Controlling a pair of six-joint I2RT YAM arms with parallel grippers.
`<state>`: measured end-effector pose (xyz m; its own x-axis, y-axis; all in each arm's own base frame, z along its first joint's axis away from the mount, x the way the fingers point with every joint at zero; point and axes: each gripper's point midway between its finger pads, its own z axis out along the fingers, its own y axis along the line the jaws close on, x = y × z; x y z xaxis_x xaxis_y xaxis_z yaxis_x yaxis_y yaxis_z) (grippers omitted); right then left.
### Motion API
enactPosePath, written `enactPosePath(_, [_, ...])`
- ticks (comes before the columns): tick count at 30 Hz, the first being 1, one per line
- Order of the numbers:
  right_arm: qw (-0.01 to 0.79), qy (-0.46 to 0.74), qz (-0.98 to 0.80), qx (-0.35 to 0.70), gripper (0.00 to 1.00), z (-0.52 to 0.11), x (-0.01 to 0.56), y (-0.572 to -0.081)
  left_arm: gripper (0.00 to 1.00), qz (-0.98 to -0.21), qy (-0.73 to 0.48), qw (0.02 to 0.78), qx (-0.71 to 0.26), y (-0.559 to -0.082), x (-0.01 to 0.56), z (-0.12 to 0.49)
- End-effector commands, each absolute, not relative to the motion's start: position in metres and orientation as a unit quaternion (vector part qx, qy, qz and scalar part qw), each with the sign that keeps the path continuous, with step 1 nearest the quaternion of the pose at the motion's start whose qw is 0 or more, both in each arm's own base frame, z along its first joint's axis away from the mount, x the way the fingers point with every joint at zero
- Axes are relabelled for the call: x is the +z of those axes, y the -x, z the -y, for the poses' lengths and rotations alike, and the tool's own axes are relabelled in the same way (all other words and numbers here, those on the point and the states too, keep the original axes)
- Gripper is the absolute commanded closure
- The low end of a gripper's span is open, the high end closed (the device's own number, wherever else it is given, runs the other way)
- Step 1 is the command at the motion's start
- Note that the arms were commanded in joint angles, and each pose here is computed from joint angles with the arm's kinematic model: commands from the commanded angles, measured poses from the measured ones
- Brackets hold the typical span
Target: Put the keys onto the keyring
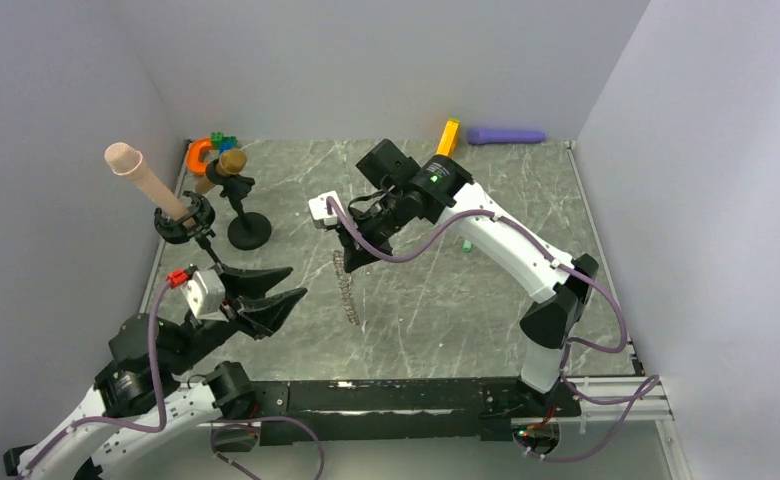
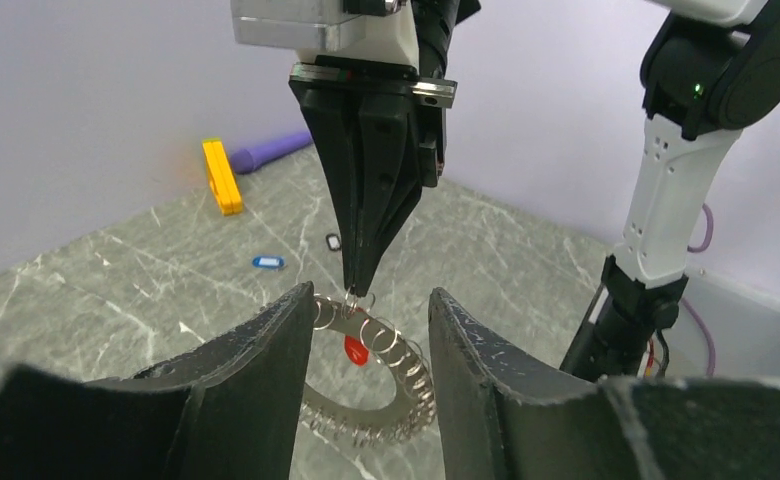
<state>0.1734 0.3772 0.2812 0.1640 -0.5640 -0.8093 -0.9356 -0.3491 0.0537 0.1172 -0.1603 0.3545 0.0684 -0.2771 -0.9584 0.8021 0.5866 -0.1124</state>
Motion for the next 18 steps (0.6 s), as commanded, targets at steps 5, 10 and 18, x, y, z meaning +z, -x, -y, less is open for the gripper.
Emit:
enactPosePath(5, [0.272,0.776,-0.495,0.281,1.00,-0.345,0.295,-0.185,0.48,-0.627,-0.342,0.618,-0.329,-0.125,0.323,0.188])
enactPosePath(10, [0.259,0.793,-0.493,0.248,1.00,-0.335,0.288,-0.183,0.42,-0.617,-0.388,0.609,-0.312,-0.137,0.315,0.214])
enactPosePath(18, [0.260,0.809,-0.473,0.231,1.00,-0.332,0.291,-0.179,0.27,-0.563,-0.410,0.655,-0.294,-0.153,0.311,0.234])
